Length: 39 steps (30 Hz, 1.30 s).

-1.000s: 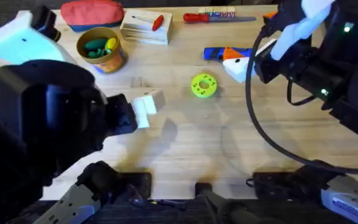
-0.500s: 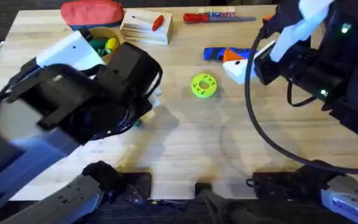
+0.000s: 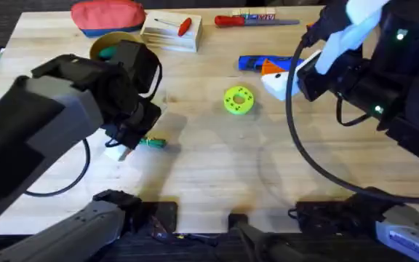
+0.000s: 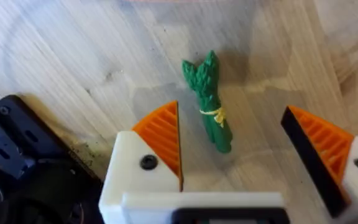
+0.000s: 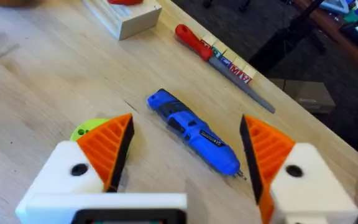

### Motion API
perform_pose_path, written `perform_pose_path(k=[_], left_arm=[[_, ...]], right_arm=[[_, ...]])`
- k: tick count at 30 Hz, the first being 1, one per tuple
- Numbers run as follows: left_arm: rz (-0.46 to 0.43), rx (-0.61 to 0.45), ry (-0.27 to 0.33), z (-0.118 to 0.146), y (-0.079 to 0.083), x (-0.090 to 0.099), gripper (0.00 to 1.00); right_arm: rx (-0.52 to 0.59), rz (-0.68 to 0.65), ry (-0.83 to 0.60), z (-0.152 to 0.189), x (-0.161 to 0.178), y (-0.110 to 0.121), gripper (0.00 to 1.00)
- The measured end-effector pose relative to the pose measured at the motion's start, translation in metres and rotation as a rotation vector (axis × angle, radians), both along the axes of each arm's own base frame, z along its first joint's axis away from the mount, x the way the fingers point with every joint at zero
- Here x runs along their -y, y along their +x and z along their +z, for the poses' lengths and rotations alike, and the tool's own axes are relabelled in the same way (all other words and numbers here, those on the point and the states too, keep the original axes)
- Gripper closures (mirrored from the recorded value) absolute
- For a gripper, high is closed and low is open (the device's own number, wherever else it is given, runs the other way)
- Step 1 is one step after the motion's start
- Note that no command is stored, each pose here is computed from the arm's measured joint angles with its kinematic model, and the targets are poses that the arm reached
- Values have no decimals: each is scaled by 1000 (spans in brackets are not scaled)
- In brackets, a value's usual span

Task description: Pick up the gripper from the table and insert it into the empty holder that is missing its gripper. Then pick up a screw, insert it into the mounting hole, and use the screwdriver to tighten it. Finally, clean up the table by picking up the vegetable and placing it into the bucket.

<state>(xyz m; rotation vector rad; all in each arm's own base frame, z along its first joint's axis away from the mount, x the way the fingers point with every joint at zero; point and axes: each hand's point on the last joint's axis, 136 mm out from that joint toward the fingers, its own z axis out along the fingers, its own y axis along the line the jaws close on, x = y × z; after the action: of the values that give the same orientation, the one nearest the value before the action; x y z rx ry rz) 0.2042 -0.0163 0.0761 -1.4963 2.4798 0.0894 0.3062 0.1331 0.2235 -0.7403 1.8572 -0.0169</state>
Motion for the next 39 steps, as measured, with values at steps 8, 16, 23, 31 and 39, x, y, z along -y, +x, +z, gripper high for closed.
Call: perform_pose_path(k=[8, 16, 23, 31, 39], left_arm=[[25, -66, -6, -21, -4, -2, 15], [52, -40, -39, -47, -6, -4, 70], [66, -43, -35, -47, -8, -6, 627], [31, -16, -65, -42, 2, 0, 984], [-38, 26, -91, -26, 22, 9, 986]], right_arm=[[0, 0, 0, 0, 0, 0, 10], [0, 0, 0, 0, 0, 0, 10], [0, 0, 0, 0, 0, 0, 10], [0, 0, 0, 0, 0, 0, 10], [0, 0, 0, 0, 0, 0, 10]])
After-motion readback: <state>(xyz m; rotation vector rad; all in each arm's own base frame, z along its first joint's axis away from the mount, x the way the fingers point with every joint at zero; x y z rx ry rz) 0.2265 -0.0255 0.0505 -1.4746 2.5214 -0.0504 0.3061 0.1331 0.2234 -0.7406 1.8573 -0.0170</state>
